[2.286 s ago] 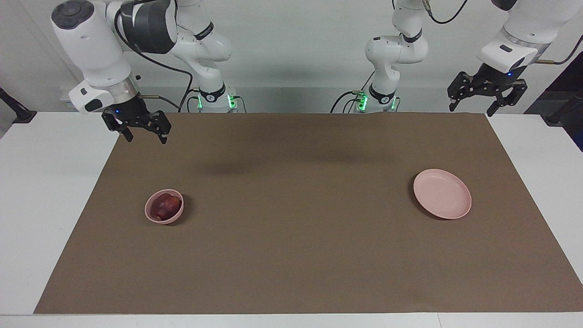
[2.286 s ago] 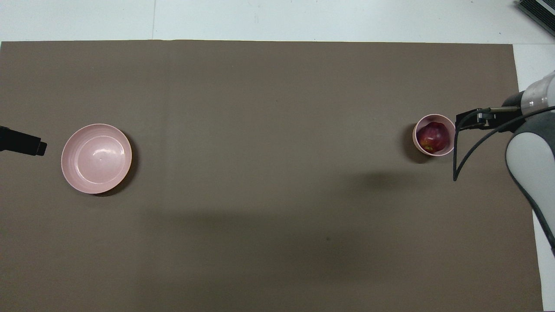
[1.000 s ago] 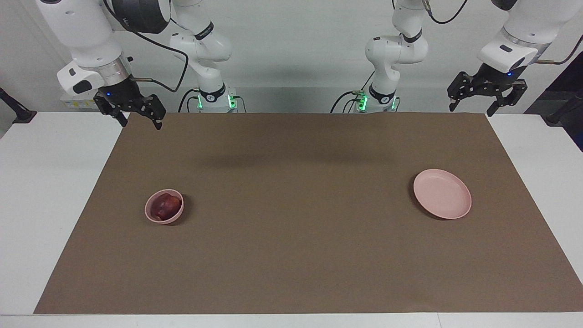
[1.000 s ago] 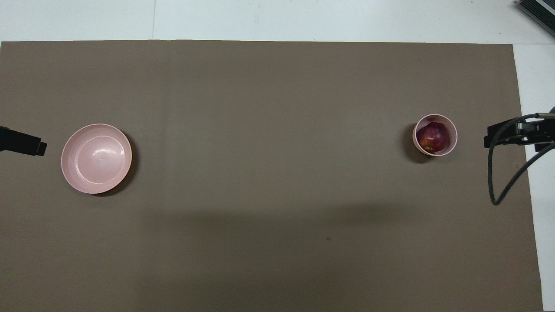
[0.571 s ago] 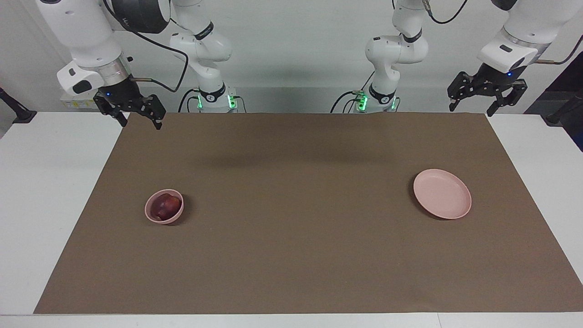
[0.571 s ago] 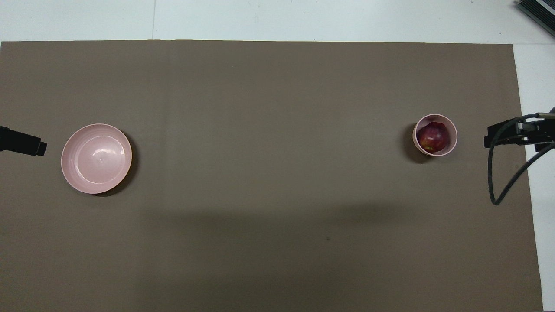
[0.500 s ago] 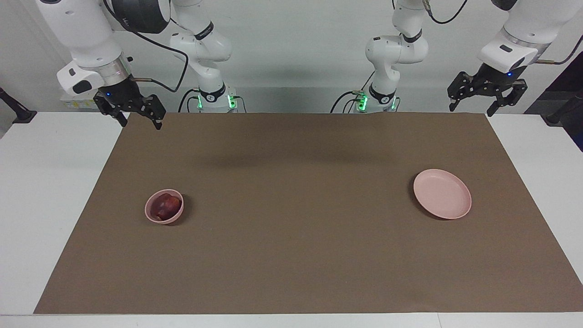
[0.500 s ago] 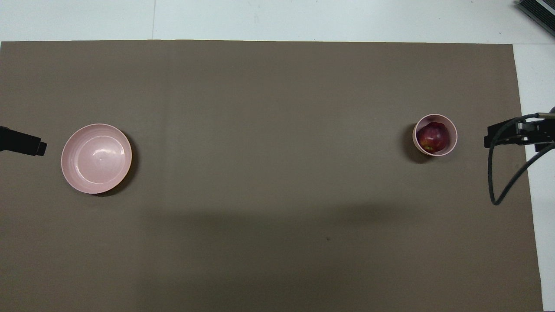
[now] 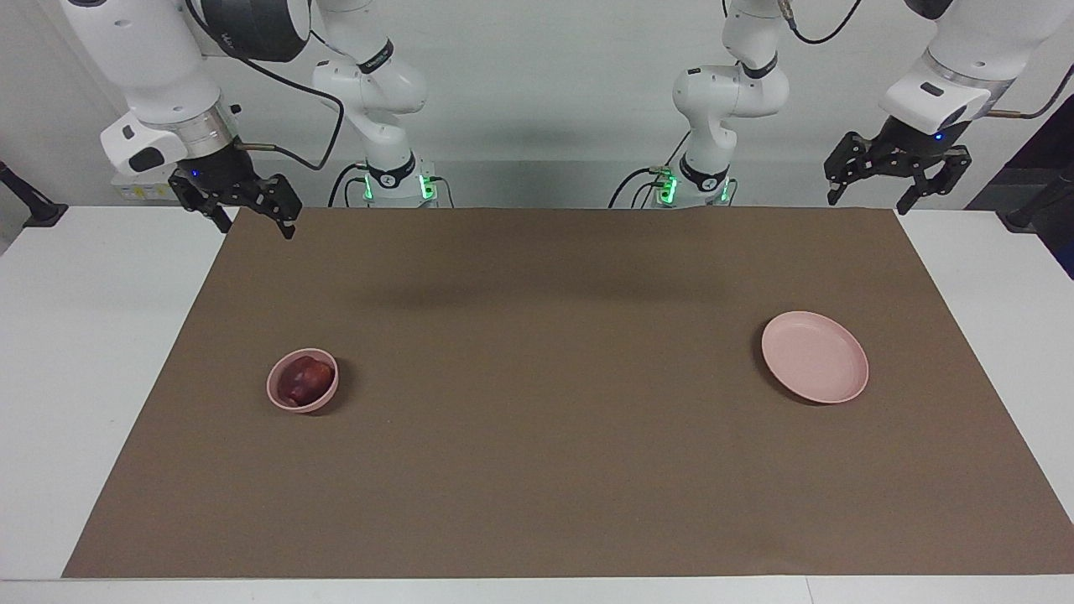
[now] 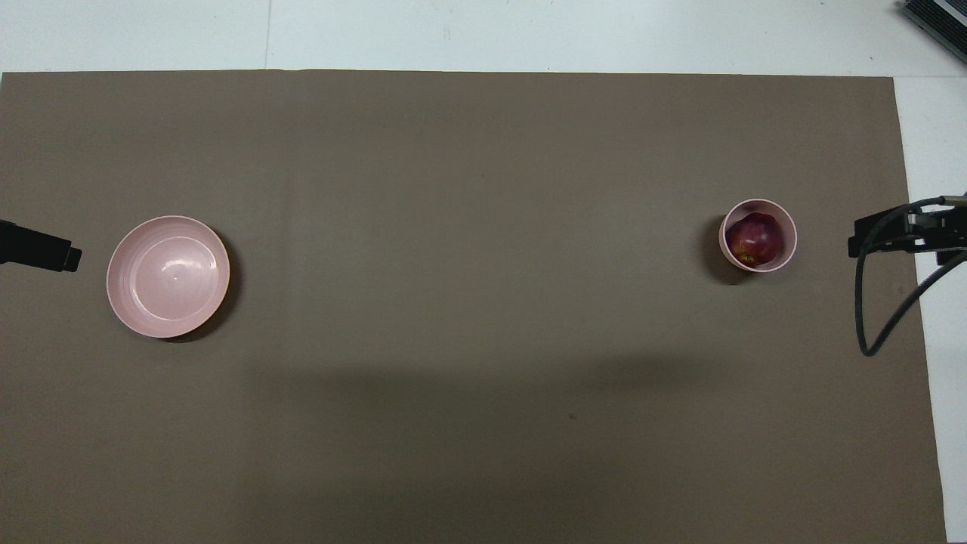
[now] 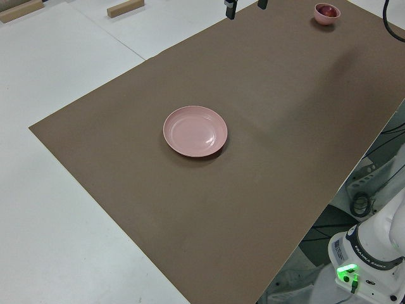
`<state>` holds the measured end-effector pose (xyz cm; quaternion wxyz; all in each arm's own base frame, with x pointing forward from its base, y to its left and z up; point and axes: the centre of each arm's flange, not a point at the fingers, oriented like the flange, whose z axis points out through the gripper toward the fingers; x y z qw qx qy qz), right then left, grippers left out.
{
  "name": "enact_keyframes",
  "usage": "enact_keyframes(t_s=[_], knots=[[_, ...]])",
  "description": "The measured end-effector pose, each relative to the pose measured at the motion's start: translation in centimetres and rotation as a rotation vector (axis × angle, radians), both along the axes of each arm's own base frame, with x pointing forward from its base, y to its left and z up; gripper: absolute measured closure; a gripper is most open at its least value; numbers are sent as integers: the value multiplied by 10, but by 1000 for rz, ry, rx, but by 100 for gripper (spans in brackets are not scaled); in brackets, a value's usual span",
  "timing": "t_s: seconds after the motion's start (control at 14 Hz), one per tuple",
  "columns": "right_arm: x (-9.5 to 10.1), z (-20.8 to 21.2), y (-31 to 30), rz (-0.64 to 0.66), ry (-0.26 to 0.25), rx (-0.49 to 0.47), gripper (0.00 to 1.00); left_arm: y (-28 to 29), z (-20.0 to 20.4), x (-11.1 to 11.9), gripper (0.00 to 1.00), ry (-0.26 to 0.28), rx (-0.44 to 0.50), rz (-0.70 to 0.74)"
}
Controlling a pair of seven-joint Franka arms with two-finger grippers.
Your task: Move apple from plate to bowl
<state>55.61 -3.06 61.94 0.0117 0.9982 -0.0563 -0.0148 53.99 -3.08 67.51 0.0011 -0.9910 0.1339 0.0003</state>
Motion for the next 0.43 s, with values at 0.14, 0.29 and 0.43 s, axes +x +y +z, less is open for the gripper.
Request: enact_keyframes(t_s=[0.14,0.29,0.43], knots=[[-7,-3,5,7,60,3,0,0,0,0,0,0,0,0],[-10,1,11,16,83,4,0,0,0,0,0,0,0,0],[-10,5,15,25,76,4,0,0,0,0,0,0,0,0]])
